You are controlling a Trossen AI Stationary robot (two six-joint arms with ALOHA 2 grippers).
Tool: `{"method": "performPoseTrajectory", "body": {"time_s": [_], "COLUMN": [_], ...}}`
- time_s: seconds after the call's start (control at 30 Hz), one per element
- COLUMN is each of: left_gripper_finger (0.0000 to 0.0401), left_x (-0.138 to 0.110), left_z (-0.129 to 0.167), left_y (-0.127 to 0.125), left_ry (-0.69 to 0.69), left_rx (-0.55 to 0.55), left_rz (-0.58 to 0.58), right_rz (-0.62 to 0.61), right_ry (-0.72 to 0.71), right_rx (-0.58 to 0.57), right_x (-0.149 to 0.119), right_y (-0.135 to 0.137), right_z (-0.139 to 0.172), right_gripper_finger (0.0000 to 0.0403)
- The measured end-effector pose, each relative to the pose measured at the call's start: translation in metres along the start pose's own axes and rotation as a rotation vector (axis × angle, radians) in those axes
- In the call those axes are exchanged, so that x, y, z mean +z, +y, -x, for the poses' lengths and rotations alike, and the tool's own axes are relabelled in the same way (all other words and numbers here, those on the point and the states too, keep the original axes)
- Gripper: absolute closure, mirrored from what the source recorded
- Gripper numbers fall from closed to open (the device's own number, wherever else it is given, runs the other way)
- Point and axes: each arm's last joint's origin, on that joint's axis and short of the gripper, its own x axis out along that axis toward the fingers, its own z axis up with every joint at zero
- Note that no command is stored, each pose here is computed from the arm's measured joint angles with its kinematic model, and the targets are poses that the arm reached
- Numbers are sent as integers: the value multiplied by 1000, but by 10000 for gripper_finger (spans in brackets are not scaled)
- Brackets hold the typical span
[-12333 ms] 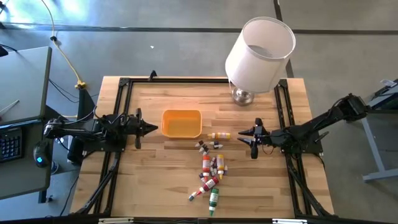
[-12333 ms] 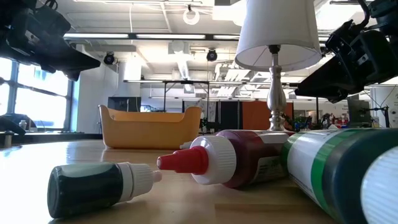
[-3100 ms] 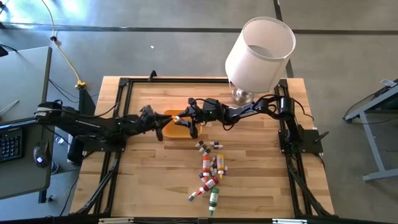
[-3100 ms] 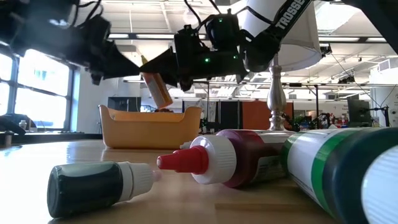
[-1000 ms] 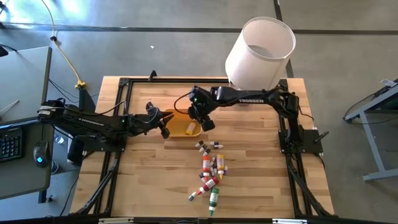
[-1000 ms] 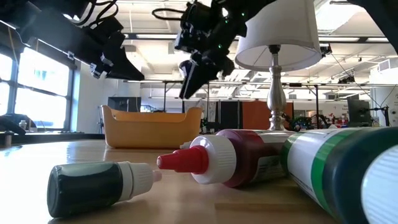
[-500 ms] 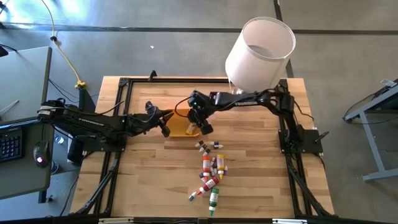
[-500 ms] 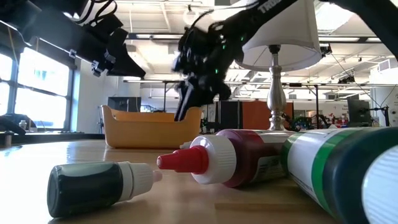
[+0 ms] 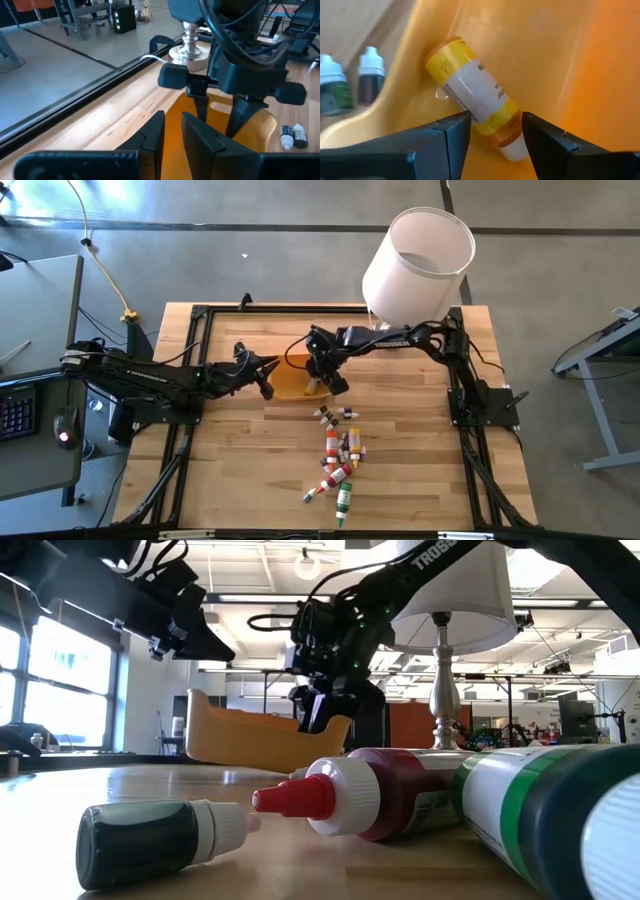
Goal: Pick & Place food coloring
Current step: Adjust the large yellow food coloring bottle in the yellow bin
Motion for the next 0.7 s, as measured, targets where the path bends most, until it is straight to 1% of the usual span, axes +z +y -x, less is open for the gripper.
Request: {"method": "performPoseTrajectory", "body": {"time_s": [0.07, 0.13, 0.3, 0.47, 0.57, 0.7], "left_gripper_finger": [339, 339, 339, 339, 339, 339], "left_x": [0, 0, -1, -3, -3, -4], "left_z": [0, 0, 0, 0, 0, 0], "left_y": [0, 0, 0, 0, 1, 1], "left_ry": [3, 4, 8, 24, 29, 37], "left_rx": [1, 1, 1, 4, 4, -2], "left_rz": [-4, -5, -11, -24, -27, -31], "right_rz": [1, 34, 187, 286, 293, 241], "right_ry": [16, 50, 176, 214, 216, 197], "right_rx": [26, 29, -66, -72, -69, -56], "right_x": [-1, -1, 1, 4, 7, 8], "right_y": [4, 8, 13, 21, 24, 26], "right_z": [-5, -7, -10, -13, -14, -15], "right_gripper_finger": [233, 233, 233, 233, 233, 238]}}
